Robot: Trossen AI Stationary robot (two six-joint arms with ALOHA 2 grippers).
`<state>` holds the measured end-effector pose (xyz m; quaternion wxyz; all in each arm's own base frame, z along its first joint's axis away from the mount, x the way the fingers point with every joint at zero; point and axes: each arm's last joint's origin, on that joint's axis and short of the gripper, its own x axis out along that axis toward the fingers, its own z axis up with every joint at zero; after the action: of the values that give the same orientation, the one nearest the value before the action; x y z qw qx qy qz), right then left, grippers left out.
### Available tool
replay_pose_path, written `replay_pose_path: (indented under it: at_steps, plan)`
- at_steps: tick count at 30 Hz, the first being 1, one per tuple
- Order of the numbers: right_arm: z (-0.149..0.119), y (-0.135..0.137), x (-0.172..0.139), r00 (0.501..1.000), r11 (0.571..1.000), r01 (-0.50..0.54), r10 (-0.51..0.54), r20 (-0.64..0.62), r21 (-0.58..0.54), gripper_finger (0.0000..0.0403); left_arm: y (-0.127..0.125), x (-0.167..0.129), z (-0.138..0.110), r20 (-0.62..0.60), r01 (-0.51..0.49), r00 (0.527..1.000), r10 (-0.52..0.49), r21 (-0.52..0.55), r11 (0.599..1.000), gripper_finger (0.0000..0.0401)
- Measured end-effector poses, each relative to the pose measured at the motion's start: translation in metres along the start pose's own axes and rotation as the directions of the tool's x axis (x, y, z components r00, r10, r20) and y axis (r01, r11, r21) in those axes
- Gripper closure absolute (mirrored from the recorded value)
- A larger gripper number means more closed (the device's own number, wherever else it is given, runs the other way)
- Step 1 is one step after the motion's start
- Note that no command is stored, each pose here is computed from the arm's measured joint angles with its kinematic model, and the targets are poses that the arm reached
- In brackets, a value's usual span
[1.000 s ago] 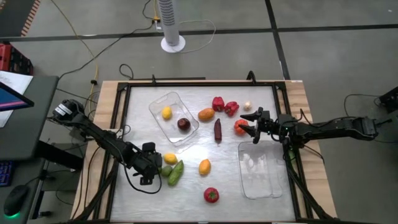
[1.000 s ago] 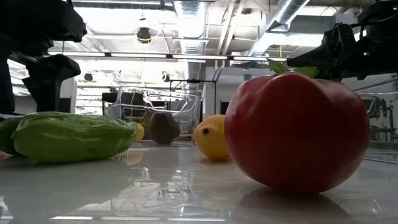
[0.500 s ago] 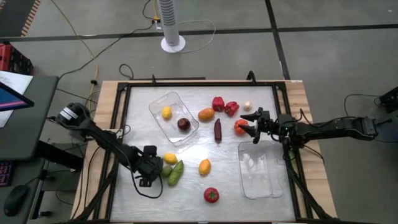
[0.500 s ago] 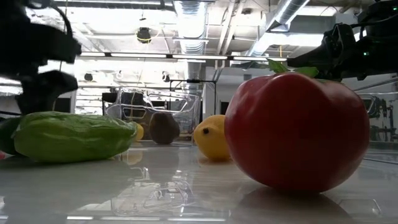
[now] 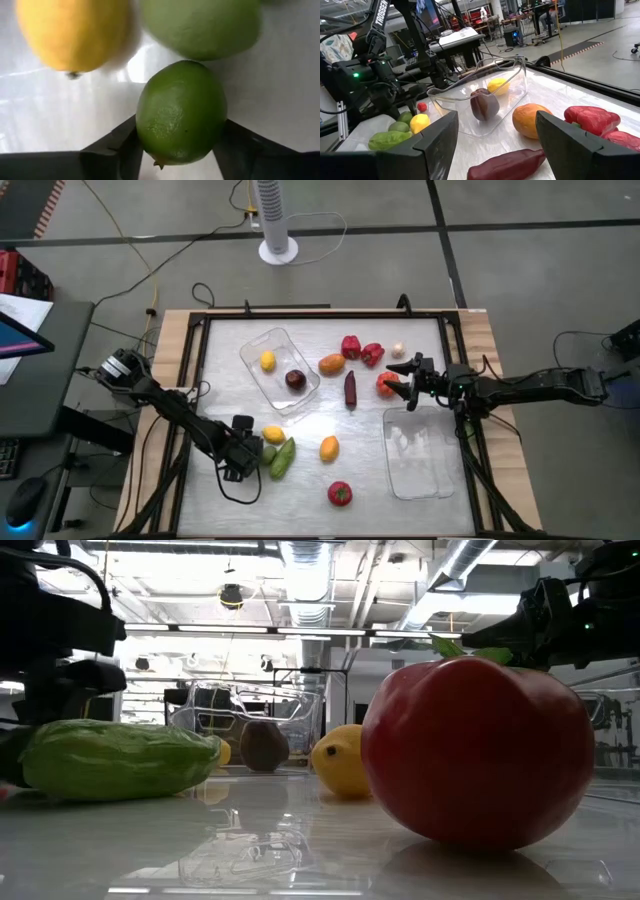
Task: Sort produce into baskets
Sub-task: Put the left green lime into the top transparent bin, then put the left yellow lemon into the top transparent bin
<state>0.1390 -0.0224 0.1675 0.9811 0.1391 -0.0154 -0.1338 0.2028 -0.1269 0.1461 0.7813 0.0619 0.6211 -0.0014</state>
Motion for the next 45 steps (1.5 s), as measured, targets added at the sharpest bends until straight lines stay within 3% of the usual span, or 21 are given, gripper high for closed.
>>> replay_pose_path:
  at_steps: [4,9,11,14,17,22,29,38,41,45]
  plan:
    - [0.0,0.0,0.0,1.0,1.0,0.0,0.0,0.001,0.001,0.0112,0.002,-0.014,0.005,-0.043,-0.061,0.997,0.062,0.014,0.998,0.026]
    - [0.0,0.0,0.0,1.0,1.0,0.0,0.0,0.001,0.001,0.0112,0.01,-0.05,0.013,-0.075,-0.217,0.973,0.22,0.044,0.975,0.0256]
    - [0.0,0.0,0.0,1.0,1.0,0.0,0.0,0.0,0.001,0.0112,0.019,-0.066,0.016,-0.04,-0.341,0.939,0.341,0.021,0.94,0.0247]
    - [0.0,0.0,0.0,1.0,1.0,0.001,-0.001,0.0,0.001,0.0112,0.038,-0.08,0.021,0.03,-0.534,0.843,0.537,-0.072,0.843,0.0241]
    - [0.0,0.0,0.0,1.0,1.0,0.001,-0.001,-0.001,0.001,0.0112,0.06,-0.079,0.029,0.007,-0.59,0.804,0.595,-0.114,0.799,0.0242]
    - [0.0,0.0,0.0,1.0,1.0,0.001,-0.001,-0.001,0.001,0.0112,0.096,-0.073,0.041,-0.043,-0.628,0.775,0.63,-0.156,0.762,0.0242]
    - [0.0,0.0,0.0,1.0,1.0,0.001,-0.001,-0.001,0.0,0.0112,0.116,-0.07,0.051,-0.032,-0.582,0.811,0.585,-0.148,0.799,0.0186]
    - [0.0,0.0,0.0,1.0,1.0,0.001,-0.001,-0.002,0.0,0.0112,0.113,-0.08,0.046,-0.005,-0.569,0.819,0.574,-0.136,0.811,0.0112]
    - [0.0,0.0,0.0,1.0,1.0,0.001,-0.001,-0.001,0.0,0.0112,0.107,-0.092,0.041,0.042,-0.496,0.86,0.508,-0.166,0.852,0.0109]
    - [0.0,0.0,0.0,1.0,1.0,0.001,-0.001,-0.002,-0.001,0.0112,0.094,-0.105,0.034,0.11,-0.298,0.936,0.335,-0.258,0.919,0.0109]
